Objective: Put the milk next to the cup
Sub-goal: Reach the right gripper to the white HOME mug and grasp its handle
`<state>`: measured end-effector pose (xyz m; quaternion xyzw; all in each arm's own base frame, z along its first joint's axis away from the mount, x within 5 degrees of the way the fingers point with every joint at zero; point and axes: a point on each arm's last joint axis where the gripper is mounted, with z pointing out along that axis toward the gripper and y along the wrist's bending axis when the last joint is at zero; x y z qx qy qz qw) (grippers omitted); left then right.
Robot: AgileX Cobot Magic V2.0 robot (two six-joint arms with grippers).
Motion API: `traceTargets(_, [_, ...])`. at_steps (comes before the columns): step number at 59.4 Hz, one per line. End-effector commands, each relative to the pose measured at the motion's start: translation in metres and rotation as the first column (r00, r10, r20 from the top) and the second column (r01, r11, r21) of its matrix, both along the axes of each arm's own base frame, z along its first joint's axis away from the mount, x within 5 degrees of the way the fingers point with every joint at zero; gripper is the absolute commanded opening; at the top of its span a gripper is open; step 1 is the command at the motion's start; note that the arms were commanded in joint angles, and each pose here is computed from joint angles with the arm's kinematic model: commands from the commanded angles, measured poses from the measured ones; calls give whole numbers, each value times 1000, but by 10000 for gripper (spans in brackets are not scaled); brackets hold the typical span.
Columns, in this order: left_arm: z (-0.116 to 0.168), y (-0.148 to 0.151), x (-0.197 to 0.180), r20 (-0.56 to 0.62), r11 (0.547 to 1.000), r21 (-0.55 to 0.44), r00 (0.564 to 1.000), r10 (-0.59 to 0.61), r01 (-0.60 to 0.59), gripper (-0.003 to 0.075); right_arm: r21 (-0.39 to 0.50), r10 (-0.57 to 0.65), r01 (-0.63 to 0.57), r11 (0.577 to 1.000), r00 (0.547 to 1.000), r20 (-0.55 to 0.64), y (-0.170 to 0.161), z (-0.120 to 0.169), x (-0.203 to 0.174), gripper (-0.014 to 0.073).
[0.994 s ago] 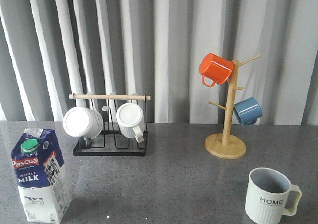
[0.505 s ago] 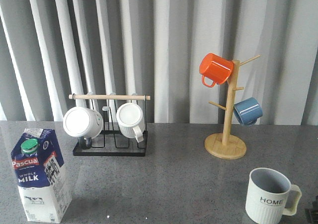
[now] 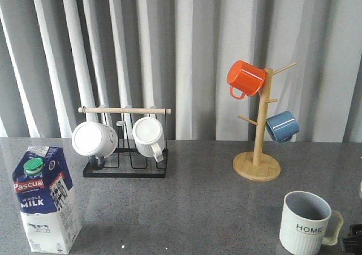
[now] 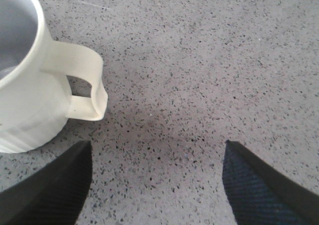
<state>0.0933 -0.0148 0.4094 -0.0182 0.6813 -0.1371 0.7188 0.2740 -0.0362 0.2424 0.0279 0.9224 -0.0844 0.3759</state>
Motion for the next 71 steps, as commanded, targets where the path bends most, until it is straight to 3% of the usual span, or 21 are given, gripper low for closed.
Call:
traceTargets(1, [16, 2, -1, 85, 1000, -19, 996, 24, -23, 555, -16, 34, -32, 999, 994, 105, 0, 15, 8, 519])
traceTargets(27, [16, 2, -1, 85, 1000, -19, 996, 24, -23, 555, -15, 87, -86, 996, 987, 136, 3, -2, 27, 519])
traceTargets(46, [16, 2, -1, 85, 1000, -19, 996, 24, -23, 555, -50, 91, -85, 995, 989, 117, -10, -9, 66, 489])
traceTargets(52, [16, 2, -1, 85, 1000, -19, 996, 24, -23, 555, -73, 130, -120, 990, 980, 148, -8, -8, 70, 391])
traceTargets(63, [16, 2, -1, 85, 1000, -19, 996, 24, -23, 555, -92, 166, -150, 984, 967, 192, -6, -4, 72, 1])
traceTargets(71, [15, 2, -1, 82, 1000, -18, 996, 23, -22, 555, -89, 160, -142, 986, 957, 244, -5, 10, 68, -10])
